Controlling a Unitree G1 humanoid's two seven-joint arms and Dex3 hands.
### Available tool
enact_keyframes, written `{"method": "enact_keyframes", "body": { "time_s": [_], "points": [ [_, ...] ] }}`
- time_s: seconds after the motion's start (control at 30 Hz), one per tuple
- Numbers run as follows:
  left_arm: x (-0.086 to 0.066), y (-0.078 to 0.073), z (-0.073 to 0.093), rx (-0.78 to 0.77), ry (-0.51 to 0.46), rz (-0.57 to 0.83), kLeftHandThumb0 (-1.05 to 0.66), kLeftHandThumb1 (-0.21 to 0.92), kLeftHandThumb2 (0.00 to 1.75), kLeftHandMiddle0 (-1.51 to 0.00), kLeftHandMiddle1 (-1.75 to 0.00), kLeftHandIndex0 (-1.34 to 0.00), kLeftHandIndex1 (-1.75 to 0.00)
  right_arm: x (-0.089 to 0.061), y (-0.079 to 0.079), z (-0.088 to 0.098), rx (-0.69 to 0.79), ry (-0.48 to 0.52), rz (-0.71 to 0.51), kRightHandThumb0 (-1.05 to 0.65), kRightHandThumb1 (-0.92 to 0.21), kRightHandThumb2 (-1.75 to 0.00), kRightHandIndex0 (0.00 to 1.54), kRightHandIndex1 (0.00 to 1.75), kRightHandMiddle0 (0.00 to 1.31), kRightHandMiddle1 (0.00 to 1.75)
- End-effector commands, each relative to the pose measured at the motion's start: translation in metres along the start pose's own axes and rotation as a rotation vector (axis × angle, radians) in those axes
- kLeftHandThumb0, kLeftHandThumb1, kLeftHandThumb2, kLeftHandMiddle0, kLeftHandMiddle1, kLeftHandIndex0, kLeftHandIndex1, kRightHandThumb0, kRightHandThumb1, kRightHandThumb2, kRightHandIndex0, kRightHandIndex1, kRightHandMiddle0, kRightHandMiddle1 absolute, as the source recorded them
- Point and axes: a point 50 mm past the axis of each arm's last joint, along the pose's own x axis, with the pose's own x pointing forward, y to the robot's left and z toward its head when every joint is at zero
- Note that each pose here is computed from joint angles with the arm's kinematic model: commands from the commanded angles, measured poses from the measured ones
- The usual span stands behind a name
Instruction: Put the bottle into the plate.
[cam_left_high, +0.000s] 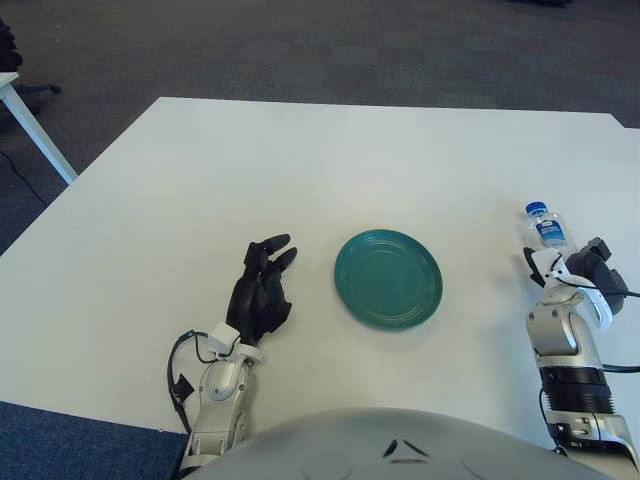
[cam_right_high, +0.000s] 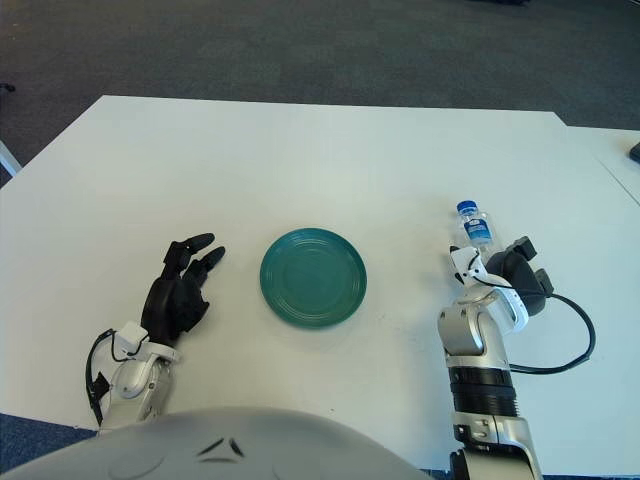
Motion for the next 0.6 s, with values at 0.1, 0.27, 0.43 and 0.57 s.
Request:
{"method": "enact_keyframes", "body": {
  "time_s": [0.1,0.27,0.43,0.57],
  "points": [
    [-0.0102,-0.0042,-0.0124,-0.004,0.083,0.008,-0.56,0.92,0.9,-0.35,-0.46,0.0,-1.06,0.0059,0.0107,-0.0157,-0.077,0.058,0.061,-1.05,-0.92,-0.58,0.07,0.02,0.0,0.19],
    [-0.0101,-0.0065,-0.0129,-0.005,0.083,0.008,-0.56,0.92,0.9,-0.35,-0.46,0.0,-1.06,0.0085,0.0109,-0.0166,-0.116,0.046,0.059,-1.05,-0.92,-0.57,0.07,0.01,0.0,0.17],
    [-0.0097,-0.0086,-0.0136,-0.004,0.084,0.008,-0.56,0.92,0.9,-0.35,-0.46,0.0,-1.06,0.0099,0.0099,-0.0163,-0.143,0.034,0.057,-1.05,-0.92,-0.59,0.06,0.01,0.0,0.17],
    [-0.0091,-0.0099,-0.014,-0.004,0.084,0.008,-0.56,0.92,0.9,-0.35,-0.46,0.0,-1.06,0.011,0.0092,-0.0153,-0.148,0.03,0.057,-1.05,-0.92,-0.6,0.06,0.0,0.0,0.17]
  ]
}}
